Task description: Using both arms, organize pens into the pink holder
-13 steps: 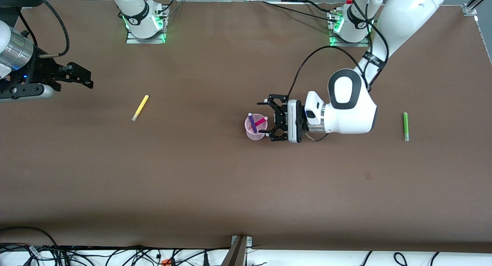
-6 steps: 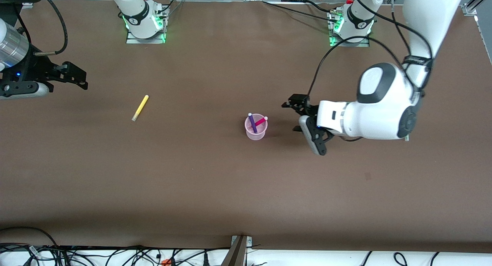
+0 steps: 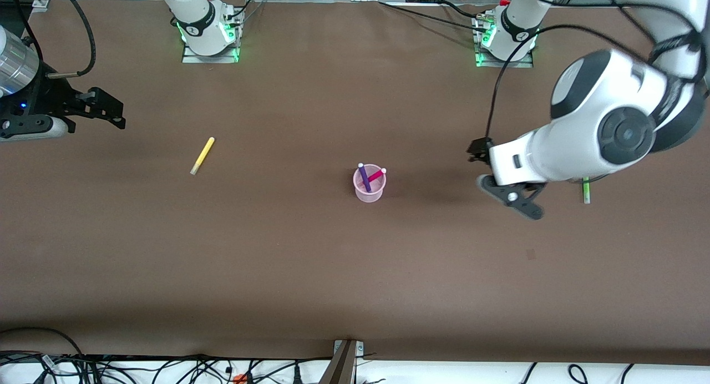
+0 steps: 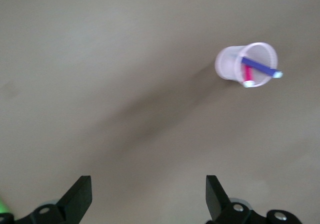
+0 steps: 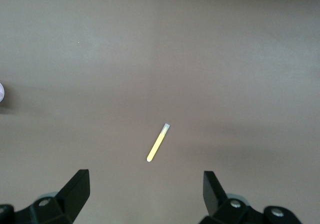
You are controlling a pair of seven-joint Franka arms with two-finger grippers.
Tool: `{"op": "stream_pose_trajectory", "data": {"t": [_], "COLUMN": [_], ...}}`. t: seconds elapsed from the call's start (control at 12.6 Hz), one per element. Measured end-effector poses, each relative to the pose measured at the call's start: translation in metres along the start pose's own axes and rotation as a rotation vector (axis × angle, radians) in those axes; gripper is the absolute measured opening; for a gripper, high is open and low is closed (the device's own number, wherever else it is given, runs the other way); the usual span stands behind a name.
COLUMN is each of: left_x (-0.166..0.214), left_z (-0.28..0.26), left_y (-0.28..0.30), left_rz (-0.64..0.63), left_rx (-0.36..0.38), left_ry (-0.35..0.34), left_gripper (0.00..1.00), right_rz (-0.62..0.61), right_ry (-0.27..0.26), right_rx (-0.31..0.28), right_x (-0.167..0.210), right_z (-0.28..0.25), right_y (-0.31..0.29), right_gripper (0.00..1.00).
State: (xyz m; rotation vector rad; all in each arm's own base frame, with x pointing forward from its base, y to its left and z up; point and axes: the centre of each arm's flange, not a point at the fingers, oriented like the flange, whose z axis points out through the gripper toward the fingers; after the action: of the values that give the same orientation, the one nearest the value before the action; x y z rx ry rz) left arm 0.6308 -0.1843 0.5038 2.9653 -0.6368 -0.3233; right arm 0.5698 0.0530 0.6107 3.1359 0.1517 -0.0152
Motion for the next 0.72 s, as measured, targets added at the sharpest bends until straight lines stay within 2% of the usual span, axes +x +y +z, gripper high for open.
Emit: {"op": "stream_pose_trajectory", "data": {"t": [0.16,0.32,0.48,0.72], "left_x": [-0.026,-0.055,-0.078,-0.119], "left_z": [-0.033,-0.064,-0.085,-0.104], "left_y": [-0.038,-0.077,-0.089,-0.09], "left_rz": [-0.135,-0.238,-0.284,-0.335], "left_rx": [0.082,0.13,0.154,0.181], "left_ry": [0.011,0.044,0.083,0.19], "left_gripper": [1.0,1.0,1.0,1.0], "right_rz": [-0.001,-0.002,-0.002,-0.003], "right_ry": [0.0,0.001,0.001,0.002], "right_rx": [0.0,0.0,0.0,0.0], "right_x": [0.0,0.0,0.0,0.0], "right_z": [0.0,0.0,-0.001,-0.001], "right_y": [-0.001,-0.001,-0.001,-0.002], "right_gripper": [1.0,1.0,1.0,1.0]}}
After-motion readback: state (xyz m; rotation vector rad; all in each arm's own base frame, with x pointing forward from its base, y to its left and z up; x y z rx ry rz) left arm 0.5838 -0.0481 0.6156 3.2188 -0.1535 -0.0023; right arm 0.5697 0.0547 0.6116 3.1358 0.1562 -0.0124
